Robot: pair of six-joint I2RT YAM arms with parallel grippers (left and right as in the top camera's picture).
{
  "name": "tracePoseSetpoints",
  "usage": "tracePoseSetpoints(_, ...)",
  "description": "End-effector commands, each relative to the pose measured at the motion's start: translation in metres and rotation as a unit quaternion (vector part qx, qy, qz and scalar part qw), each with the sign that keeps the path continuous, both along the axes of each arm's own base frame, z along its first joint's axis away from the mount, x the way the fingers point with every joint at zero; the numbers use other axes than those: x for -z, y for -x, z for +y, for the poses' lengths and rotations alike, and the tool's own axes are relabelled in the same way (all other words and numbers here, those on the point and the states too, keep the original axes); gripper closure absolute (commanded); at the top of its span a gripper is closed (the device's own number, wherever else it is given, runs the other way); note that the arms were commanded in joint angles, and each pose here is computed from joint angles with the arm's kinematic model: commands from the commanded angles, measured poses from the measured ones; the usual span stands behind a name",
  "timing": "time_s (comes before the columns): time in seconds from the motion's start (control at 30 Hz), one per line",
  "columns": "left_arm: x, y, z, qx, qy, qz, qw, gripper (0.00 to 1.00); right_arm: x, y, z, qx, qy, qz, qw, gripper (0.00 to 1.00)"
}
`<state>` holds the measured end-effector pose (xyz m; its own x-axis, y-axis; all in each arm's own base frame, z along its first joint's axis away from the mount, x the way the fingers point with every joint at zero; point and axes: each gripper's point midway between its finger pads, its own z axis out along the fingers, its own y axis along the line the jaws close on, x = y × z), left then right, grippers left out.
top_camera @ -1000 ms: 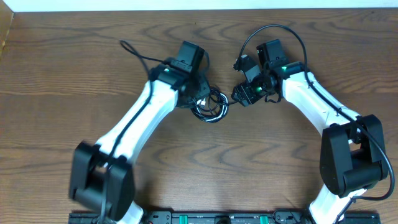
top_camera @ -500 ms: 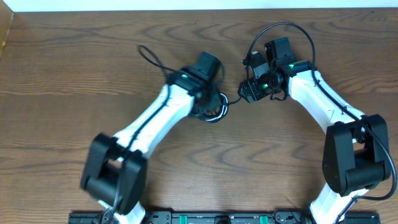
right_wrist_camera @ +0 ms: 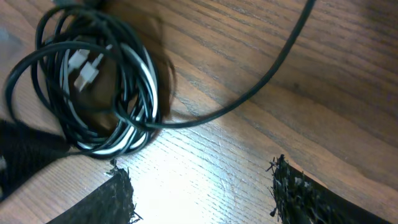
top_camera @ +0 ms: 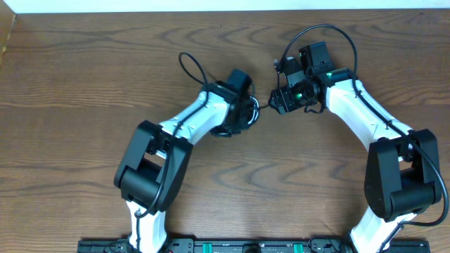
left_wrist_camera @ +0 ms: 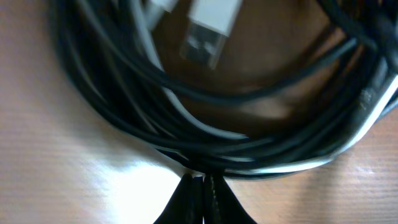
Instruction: Untangle cables
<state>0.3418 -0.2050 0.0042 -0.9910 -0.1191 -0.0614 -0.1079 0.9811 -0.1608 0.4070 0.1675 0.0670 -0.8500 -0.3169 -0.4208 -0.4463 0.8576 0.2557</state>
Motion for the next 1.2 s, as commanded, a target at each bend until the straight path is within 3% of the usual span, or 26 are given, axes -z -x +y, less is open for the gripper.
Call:
tracePoseSetpoints(0.0,0.003,-0.017,0.031,0.042,-0.030,-0.022,0.998,0.92,0.006,0.002,0.001,0.003,-0.003,0.011,1.000,0.31)
tracePoseSetpoints(0.1,0.003,-0.033,0.060,0.015,-0.067,-0.041,0.997,0.92,0.006,0.002,0.001,0.003,-0.003,0.011,1.000,0.31)
tracePoseSetpoints(0.27,-0.004,-0.058,0.079,0.022,-0.070,-0.077,0.994,0.93,0.006,0.002,0.001,0.005,-0.004,0.012,1.000,0.29)
tracePoseSetpoints(0.47,-0.050,-0.068,0.088,-0.027,-0.074,-0.055,0.995,0.92,0.007,-0.002,-0.006,0.031,0.008,0.012,0.999,0.29)
tracePoseSetpoints(0.53,-0.064,-0.064,0.073,-0.025,-0.047,-0.042,0.998,0.92,0.008,-0.005,-0.012,0.044,0.014,0.011,0.999,0.29)
tracePoseSetpoints(0.6,-0.067,-0.056,0.055,-0.019,-0.019,-0.028,0.999,0.93,0.009,-0.007,-0.020,0.057,0.020,0.011,0.998,0.22)
tracePoseSetpoints(0.73,-0.056,-0.030,0.022,-0.029,0.020,0.018,0.999,0.92,0.011,-0.010,-0.036,0.076,0.023,0.017,0.997,0.01)
tracePoseSetpoints(1.03,-0.035,0.021,-0.047,0.016,0.081,0.085,0.993,0.93,0.012,-0.011,-0.059,0.103,0.025,0.029,0.994,0.01)
tracePoseSetpoints(1.17,-0.023,0.025,-0.064,0.023,0.083,0.085,0.993,0.92,0.012,-0.011,-0.059,0.102,0.025,0.029,0.994,0.01)
